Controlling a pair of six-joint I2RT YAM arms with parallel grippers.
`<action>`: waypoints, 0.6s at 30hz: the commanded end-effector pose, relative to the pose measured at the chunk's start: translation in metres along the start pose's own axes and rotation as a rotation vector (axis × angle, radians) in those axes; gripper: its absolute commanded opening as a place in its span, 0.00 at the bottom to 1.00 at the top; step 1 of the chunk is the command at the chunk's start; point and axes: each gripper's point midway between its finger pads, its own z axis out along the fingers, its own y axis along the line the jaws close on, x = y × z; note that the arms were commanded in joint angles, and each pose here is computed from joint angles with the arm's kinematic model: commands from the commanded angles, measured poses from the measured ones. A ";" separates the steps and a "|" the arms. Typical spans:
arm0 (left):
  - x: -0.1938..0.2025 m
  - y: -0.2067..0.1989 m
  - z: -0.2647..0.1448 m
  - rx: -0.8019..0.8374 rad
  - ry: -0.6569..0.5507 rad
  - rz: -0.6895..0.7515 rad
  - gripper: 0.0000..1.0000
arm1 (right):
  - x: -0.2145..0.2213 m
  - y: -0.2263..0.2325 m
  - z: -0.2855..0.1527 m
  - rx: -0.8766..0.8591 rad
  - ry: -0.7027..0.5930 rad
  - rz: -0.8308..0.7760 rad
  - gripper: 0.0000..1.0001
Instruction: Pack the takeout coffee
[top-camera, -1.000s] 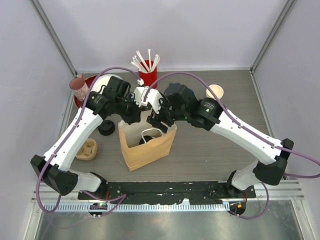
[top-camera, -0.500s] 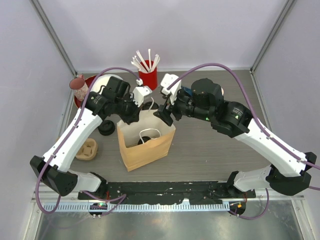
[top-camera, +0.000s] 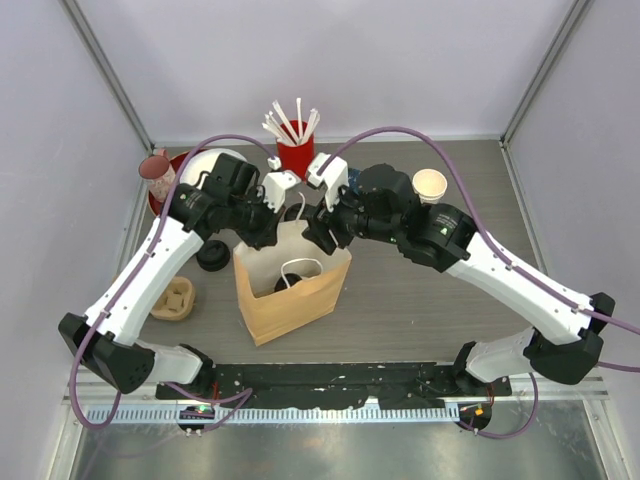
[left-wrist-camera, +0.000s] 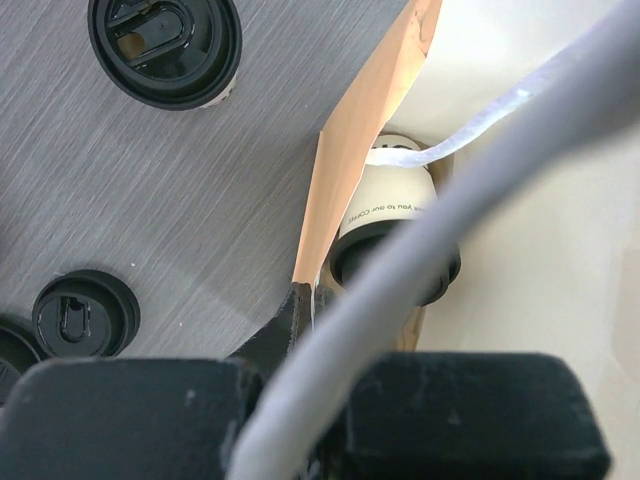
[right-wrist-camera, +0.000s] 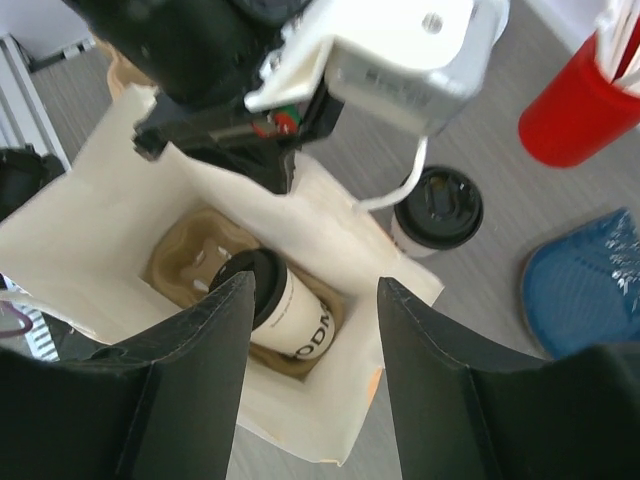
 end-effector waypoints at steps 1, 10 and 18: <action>-0.011 -0.002 -0.019 -0.033 -0.054 -0.025 0.00 | 0.013 0.002 0.006 0.013 0.011 0.050 0.57; -0.015 0.007 -0.027 -0.141 -0.015 -0.010 0.00 | 0.047 0.016 0.030 -0.043 0.064 0.060 0.47; -0.003 0.005 -0.025 -0.222 -0.013 0.009 0.00 | 0.074 0.052 0.026 -0.116 -0.027 0.009 0.45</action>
